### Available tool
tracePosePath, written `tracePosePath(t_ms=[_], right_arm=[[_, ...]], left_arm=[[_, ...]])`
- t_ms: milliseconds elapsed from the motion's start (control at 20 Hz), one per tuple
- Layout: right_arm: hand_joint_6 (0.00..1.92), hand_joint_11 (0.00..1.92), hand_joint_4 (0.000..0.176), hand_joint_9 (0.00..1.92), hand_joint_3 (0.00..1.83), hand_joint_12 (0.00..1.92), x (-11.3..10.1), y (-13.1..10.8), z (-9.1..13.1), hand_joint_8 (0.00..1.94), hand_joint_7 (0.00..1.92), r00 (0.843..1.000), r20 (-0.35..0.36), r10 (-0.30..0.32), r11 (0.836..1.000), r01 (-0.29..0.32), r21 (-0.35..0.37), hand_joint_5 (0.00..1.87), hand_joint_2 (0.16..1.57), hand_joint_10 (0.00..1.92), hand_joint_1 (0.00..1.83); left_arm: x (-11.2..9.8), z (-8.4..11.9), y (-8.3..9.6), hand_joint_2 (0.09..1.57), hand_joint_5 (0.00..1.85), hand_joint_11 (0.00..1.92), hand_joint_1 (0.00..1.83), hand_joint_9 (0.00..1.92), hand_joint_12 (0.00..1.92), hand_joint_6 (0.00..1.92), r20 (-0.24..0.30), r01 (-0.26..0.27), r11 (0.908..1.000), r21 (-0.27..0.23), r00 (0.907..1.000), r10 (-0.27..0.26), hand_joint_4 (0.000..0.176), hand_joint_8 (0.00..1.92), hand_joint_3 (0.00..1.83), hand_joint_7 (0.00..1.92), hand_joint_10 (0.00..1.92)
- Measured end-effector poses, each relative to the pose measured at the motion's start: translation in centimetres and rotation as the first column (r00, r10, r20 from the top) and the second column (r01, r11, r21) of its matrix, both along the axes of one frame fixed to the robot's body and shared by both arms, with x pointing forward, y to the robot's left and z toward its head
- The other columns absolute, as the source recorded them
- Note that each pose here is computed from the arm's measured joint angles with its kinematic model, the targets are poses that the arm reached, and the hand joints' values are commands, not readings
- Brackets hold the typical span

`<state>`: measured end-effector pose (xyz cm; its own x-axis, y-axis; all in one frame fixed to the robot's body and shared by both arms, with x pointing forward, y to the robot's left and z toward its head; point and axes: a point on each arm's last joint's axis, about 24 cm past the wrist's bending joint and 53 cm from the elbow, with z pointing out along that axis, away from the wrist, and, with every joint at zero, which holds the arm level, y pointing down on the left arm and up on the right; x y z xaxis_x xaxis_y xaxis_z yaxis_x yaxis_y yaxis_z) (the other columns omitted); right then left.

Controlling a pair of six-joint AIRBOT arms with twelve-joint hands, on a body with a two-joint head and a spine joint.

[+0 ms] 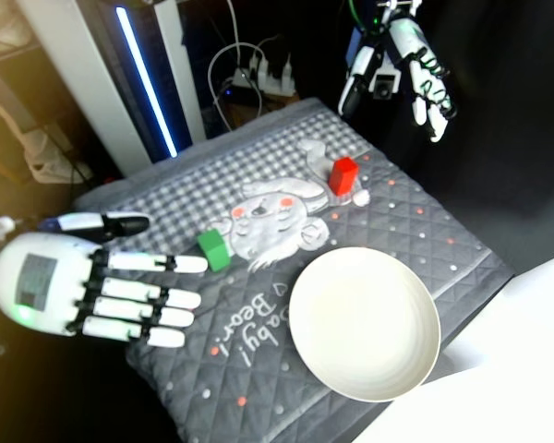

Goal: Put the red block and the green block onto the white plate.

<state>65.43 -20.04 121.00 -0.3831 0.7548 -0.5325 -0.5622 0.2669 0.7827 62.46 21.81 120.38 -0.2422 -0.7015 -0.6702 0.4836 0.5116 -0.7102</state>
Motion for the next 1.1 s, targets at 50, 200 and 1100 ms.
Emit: tracePosePath(t_ms=[50,200,1100], right_arm=[[0.00,0.16,0.024,0.34,0.00,0.47,0.0,0.0,-0.1,0.00,0.38,1.000,-0.002,0.000,1.000,0.000,-0.002,0.42,0.91,0.00,0.98],[0.00,0.25,0.037,0.38,0.00,0.25,0.0,0.0,-0.1,0.00,0.42,1.000,-0.001,0.001,1.000,-0.001,-0.002,0.43,0.90,0.00,0.95],[0.01,0.05,0.153,0.38,0.00,0.98,0.5,6.7,3.1,0.00,0.38,0.982,0.126,0.139,0.990,-0.138,-0.018,0.26,0.88,0.01,0.86]], left_arm=[[0.0,0.0,0.0,0.96,0.23,0.00,0.74,0.00,0.02,0.00,-0.001,0.000,1.0000,0.000,1.0000,0.000,0.019,0.00,0.01,0.04,0.00],[0.0,-0.1,-0.1,0.98,0.23,0.00,0.77,0.00,0.00,0.00,-0.001,0.003,1.0000,0.003,1.0000,-0.003,0.018,0.00,0.01,0.05,0.00],[2.2,-0.7,-6.0,0.82,0.29,0.00,0.81,0.10,0.53,0.00,-0.018,0.151,0.9870,0.055,0.9885,-0.150,0.032,0.00,0.00,0.13,0.00]])
